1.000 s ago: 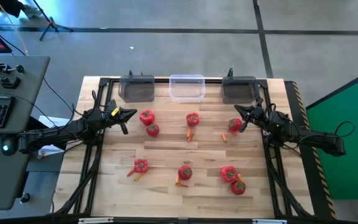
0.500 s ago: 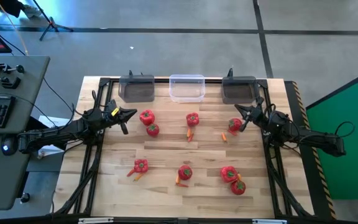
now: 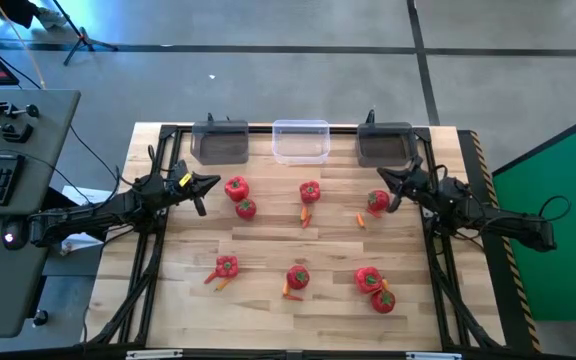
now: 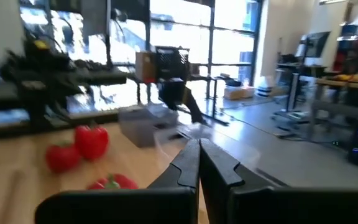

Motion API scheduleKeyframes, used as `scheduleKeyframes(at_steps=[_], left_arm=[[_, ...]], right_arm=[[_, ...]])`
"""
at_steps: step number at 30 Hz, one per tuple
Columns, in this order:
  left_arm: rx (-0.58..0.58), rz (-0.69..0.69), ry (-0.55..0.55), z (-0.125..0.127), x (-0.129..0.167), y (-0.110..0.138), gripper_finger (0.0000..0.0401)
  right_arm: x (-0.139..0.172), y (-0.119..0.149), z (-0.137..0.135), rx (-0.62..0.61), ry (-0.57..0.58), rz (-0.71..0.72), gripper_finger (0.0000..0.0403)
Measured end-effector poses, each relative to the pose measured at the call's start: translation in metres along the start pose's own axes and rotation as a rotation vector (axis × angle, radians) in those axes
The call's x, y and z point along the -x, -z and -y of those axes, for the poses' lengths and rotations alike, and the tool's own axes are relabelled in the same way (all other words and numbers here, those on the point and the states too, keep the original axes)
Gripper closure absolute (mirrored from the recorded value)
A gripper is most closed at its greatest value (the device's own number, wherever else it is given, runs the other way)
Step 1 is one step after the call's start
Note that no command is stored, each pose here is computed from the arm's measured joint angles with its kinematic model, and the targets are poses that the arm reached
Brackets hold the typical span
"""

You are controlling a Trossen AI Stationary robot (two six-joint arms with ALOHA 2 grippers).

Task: Sort produce into baskets
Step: Put the red bell pepper into the transparent bin

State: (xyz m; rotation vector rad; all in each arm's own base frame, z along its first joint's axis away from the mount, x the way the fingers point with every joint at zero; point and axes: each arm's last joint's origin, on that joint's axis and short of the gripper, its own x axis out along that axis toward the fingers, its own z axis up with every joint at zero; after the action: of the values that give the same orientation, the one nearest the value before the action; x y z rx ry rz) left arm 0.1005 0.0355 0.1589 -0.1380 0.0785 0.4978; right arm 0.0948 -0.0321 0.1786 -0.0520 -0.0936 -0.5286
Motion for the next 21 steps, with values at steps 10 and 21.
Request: scheduleKeyframes(at_steps=[10, 21], left_arm=[[0.002, 0.008, 0.001, 0.000, 0.000, -0.001, 0.0401], [0.001, 0.008, 0.001, 0.000, 0.000, -0.001, 0.0401]], right_arm=[[-0.002, -0.001, -0.006, -0.116, -0.048, 0.003, 0.0347], [-0.015, 0.007, -0.019, -0.199, -0.090, -0.095, 0.0182]])
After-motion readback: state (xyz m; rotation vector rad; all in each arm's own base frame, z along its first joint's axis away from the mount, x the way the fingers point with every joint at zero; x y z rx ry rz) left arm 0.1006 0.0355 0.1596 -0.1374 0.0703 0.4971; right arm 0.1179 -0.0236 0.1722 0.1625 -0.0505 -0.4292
